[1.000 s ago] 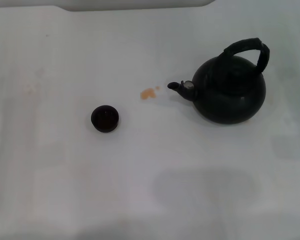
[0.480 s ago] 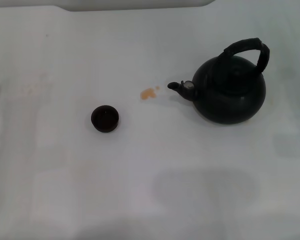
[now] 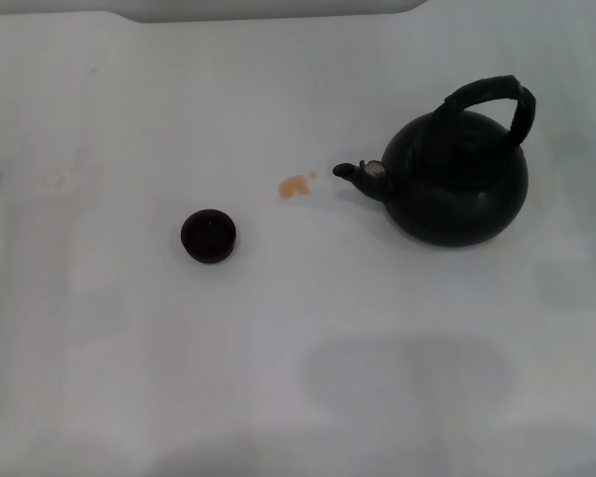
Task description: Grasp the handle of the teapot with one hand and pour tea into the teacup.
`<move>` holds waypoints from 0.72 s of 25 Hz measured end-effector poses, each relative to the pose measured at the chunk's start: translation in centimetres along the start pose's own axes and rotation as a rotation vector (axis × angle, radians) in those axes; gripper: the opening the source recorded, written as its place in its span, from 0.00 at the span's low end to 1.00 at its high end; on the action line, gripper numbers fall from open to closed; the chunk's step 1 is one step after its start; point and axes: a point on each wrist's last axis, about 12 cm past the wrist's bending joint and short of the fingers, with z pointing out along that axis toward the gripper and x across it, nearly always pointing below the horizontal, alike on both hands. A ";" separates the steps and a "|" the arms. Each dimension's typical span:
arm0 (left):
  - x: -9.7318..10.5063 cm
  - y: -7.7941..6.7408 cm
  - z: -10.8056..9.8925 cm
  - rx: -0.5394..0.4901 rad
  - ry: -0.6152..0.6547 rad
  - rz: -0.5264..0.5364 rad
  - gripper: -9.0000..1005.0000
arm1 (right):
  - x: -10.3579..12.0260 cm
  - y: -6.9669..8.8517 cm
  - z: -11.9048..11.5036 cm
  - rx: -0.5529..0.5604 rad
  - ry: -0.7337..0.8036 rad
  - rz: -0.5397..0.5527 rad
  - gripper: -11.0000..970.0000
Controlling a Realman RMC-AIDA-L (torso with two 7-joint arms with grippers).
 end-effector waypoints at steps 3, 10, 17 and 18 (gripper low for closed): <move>-0.1 -0.2 0.1 0.003 -0.008 -0.008 0.83 | -0.1 0.1 0.0 -0.007 -0.007 0.006 0.91; 0.1 -0.4 0.0 -0.001 -0.002 -0.022 0.83 | -0.6 0.1 -0.1 -0.014 -0.049 0.004 0.91; 0.0 -0.9 0.2 0.022 -0.009 -0.024 0.83 | -0.3 0.1 0.0 -0.009 -0.032 0.005 0.91; 0.0 -0.9 0.4 0.025 -0.011 -0.024 0.83 | -0.3 0.1 0.0 -0.009 -0.032 0.006 0.91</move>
